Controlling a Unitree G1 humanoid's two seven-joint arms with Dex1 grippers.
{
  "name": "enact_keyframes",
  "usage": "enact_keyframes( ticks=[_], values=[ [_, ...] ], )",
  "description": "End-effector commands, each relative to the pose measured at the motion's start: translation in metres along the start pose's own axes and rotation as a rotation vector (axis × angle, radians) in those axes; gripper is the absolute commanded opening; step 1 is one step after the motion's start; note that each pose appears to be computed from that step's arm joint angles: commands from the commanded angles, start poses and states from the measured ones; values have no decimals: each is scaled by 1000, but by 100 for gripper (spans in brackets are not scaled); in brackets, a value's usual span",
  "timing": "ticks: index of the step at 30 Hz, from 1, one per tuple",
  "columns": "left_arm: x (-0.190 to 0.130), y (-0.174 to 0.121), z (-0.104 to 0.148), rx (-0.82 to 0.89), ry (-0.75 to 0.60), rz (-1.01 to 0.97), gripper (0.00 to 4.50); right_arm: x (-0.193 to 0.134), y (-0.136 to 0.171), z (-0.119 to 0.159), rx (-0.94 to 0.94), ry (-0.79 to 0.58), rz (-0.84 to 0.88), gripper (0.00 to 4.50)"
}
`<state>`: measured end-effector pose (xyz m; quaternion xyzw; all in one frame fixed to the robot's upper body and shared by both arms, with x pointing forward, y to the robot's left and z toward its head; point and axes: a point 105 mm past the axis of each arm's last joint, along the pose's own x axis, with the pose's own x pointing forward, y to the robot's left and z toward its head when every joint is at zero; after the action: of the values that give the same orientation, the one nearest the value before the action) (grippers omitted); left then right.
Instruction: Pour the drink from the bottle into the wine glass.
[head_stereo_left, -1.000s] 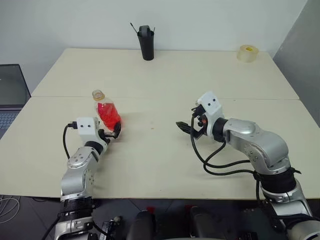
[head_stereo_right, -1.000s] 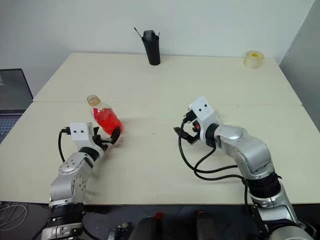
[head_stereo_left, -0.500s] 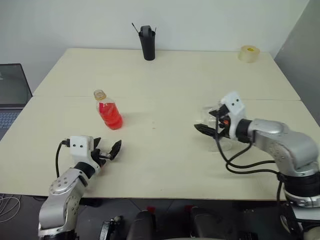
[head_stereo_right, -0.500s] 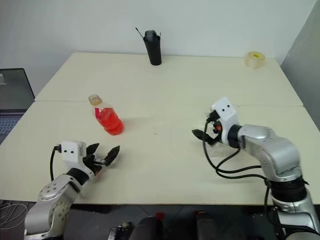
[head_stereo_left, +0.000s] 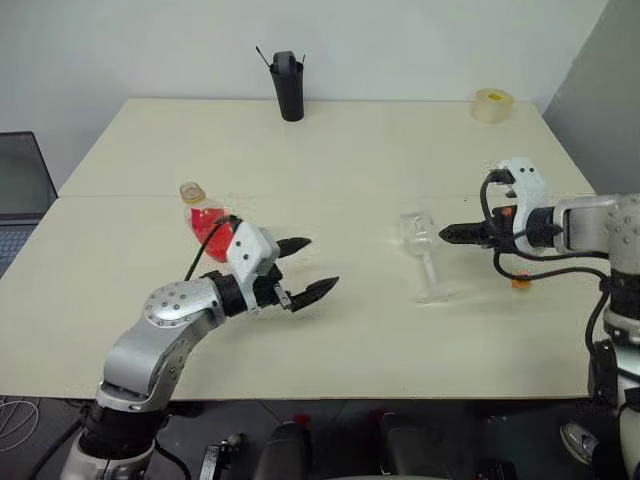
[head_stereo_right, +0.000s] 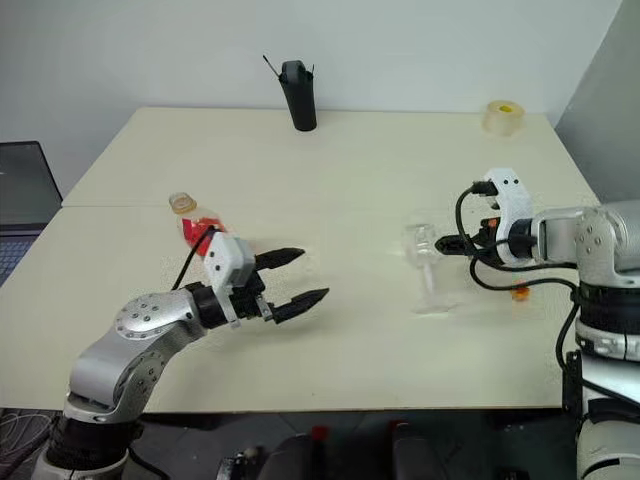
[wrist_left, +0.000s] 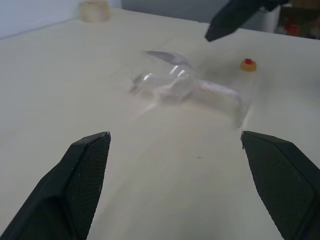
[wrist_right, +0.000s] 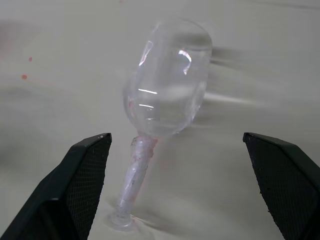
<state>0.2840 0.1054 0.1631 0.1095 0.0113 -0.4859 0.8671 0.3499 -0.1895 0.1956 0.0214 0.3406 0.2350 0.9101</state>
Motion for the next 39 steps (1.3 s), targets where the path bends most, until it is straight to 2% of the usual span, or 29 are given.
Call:
enact_keyframes(
  ticks=[1, 8, 16, 22, 29, 35, 38, 39],
  values=[
    [-4, -2, 1, 53, 32, -36, 449, -3, 6, 6, -30, 53, 31, 450],
    [-1, -5, -4, 40, 25, -24, 449, 11, 17, -6, -96, 204, 43, 450],
    [8, -14, -5, 24, -5, -11, 449, 19, 14, -18, -59, 317, 36, 450],
    [13, -19, -4, 17, -20, -9, 449, 28, 15, -16, -14, 366, 20, 450],
    [15, -22, 0, 20, -38, 10, 449, 38, 8, -26, 18, 439, -42, 450],
    [19, -25, 1, 14, -58, 33, 449, 49, 11, -23, 34, 447, -83, 450],
    [21, -25, 2, 8, -67, 45, 450, 53, 7, -21, 41, 433, -137, 392],
    [20, -26, 1, 7, -67, 47, 450, 54, 7, -21, 42, 432, -144, 356]
  ],
)
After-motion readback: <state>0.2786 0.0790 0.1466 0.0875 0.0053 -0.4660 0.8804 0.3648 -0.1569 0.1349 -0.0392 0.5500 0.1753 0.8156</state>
